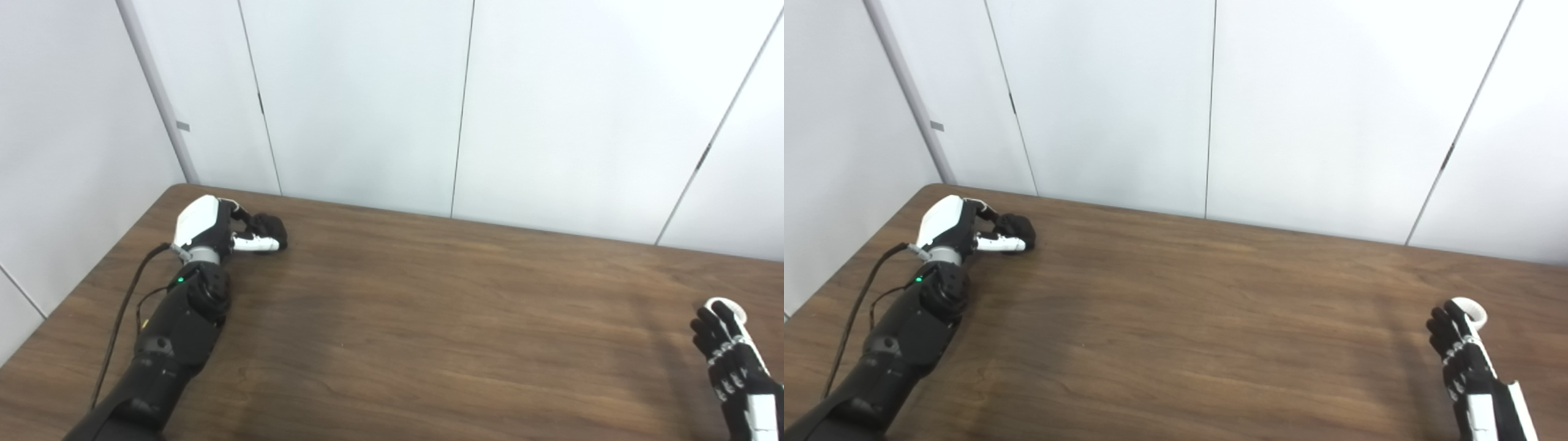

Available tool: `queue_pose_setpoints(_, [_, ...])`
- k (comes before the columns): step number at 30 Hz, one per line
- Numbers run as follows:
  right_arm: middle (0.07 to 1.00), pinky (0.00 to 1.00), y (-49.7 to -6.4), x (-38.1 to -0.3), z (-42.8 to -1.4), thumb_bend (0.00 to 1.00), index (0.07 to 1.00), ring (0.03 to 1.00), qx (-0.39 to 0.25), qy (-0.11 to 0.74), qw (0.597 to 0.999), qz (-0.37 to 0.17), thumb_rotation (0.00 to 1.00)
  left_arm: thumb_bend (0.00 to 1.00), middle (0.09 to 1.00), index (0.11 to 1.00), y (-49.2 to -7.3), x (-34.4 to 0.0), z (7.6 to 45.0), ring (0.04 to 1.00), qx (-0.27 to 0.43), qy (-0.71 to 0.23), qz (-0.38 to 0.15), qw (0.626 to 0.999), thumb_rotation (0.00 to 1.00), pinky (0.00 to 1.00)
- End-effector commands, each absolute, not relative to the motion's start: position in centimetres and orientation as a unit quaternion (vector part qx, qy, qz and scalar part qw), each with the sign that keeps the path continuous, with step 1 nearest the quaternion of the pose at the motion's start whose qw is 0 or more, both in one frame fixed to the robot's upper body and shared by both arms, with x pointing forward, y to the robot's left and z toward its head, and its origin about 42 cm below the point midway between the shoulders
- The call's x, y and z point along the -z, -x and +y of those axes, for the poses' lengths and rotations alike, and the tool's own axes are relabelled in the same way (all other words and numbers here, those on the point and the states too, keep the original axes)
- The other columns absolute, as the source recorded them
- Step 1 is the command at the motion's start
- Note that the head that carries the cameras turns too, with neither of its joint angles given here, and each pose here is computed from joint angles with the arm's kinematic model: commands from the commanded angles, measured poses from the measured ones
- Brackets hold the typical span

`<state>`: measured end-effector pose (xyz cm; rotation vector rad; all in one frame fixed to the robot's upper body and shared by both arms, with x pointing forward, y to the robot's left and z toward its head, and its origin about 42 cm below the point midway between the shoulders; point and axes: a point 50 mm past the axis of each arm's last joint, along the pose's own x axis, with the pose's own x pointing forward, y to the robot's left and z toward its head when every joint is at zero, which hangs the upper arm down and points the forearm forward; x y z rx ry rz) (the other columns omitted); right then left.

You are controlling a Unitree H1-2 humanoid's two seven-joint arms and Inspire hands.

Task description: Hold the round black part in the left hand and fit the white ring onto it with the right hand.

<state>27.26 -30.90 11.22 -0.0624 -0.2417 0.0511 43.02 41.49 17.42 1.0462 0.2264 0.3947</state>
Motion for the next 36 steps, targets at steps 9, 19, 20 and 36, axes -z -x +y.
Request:
queue_pose_setpoints(9, [0.942, 0.95, -22.7, -5.1, -29.3, 0.69, 0.942, 0.937, -0.007, -0.007, 1.0, -0.014, 0.95, 0.52, 0.742, 0.483, -41.9, -21.2, 40.4, 0.883, -0.179, -0.546, 0.031, 0.818, 0.05, 0.95])
queue_pose_setpoints(19, [0.941, 0.95, -22.8, -5.2, -28.9, 0.68, 0.946, 0.928, -0.006, -0.002, 1.0, -0.016, 0.96, 0.52, 0.748, 0.484, -39.8, -22.8, 35.4, 0.871, -0.126, -0.543, -0.015, 0.83, 0.05, 0.85])
queue_pose_setpoints(20, [0.94, 0.95, -22.8, -5.2, -28.8, 0.67, 0.946, 0.926, -0.007, -0.004, 1.0, -0.017, 0.96, 0.52, 0.751, 0.484, -39.5, -23.0, 34.9, 0.87, -0.12, -0.542, -0.02, 0.832, 0.05, 0.84])
queue_pose_setpoints(36, [0.925, 0.93, -22.9, -5.9, -27.6, 0.67, 0.933, 0.913, -0.007, 0.011, 1.0, -0.015, 0.97, 0.52, 0.736, 0.484, -34.2, -21.6, 23.7, 0.837, 0.01, -0.547, -0.087, 0.832, 0.05, 0.98])
